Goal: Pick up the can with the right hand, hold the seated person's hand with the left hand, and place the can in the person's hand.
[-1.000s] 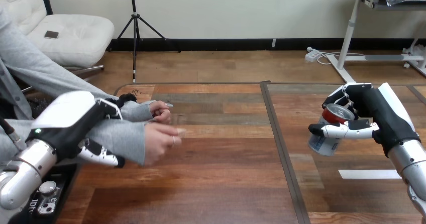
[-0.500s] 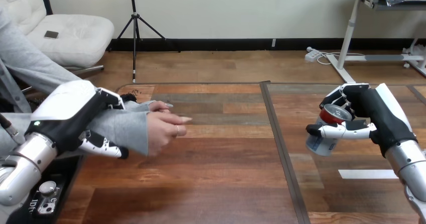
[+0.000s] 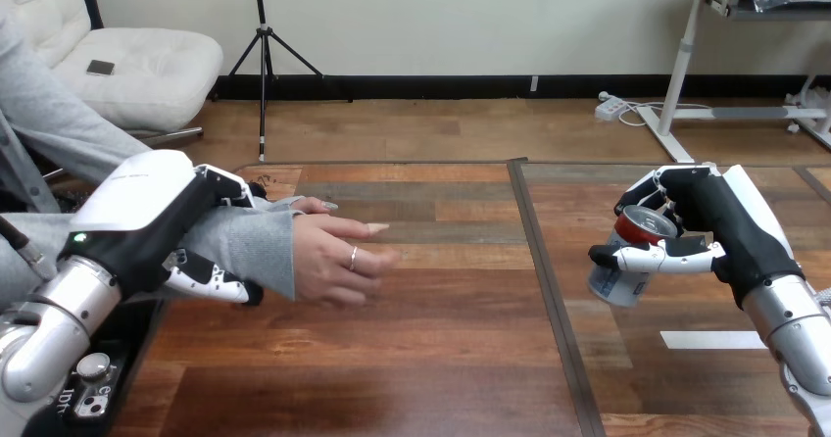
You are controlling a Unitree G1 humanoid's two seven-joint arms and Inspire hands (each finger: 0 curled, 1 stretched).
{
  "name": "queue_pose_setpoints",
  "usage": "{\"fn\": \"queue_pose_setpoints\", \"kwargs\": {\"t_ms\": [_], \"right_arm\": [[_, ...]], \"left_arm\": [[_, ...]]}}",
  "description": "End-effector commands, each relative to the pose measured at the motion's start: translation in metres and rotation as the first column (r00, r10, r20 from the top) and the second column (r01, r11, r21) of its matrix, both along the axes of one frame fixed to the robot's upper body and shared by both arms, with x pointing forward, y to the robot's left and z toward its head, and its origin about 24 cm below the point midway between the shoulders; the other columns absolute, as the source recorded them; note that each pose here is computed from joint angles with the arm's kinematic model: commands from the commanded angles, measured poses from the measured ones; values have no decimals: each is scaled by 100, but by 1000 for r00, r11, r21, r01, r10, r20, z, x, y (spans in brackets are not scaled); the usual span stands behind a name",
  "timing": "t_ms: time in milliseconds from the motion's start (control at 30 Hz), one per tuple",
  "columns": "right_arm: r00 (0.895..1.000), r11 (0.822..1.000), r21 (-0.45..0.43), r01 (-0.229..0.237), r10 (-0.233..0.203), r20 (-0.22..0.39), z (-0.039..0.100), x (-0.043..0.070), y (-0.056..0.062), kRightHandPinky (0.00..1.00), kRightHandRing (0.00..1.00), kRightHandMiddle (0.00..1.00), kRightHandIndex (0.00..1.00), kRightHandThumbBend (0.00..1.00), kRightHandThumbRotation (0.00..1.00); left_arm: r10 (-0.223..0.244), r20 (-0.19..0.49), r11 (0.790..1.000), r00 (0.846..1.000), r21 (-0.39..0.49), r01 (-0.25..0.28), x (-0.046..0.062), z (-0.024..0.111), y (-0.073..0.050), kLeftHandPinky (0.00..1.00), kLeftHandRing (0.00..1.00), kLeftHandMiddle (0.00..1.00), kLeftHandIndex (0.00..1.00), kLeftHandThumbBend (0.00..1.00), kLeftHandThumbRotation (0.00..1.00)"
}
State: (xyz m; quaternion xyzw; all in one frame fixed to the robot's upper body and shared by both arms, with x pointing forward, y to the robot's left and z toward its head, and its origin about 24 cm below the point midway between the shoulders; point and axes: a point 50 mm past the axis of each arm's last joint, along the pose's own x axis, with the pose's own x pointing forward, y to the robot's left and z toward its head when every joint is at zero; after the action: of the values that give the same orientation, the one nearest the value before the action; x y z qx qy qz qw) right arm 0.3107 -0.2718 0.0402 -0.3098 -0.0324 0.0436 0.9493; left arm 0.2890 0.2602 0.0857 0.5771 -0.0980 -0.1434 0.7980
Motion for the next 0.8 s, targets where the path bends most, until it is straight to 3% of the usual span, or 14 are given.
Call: {"fn": "queue_pose_setpoints", "kwargs": {"t_ms": [0,433,767], "right_arm": [[986,999,5,-51,50,160,37,21,15,24,28,38,43,80,0],[979,996,15,-87,82,184,39,26,30,27,30,38,43,79,0],[974,995,6,-103,99,202,41,31,42,22,26,37,43,80,0]], "left_arm": [[-52,138,996,989,-66,62,7,29,-15,24,29,36,44,80,0],[-60,111,993,992,-99,72,8,23,-23,23,28,35,44,78,0],[-52,79,992,996,-112,61,9,18,-29,26,31,38,44,76,0]]}}
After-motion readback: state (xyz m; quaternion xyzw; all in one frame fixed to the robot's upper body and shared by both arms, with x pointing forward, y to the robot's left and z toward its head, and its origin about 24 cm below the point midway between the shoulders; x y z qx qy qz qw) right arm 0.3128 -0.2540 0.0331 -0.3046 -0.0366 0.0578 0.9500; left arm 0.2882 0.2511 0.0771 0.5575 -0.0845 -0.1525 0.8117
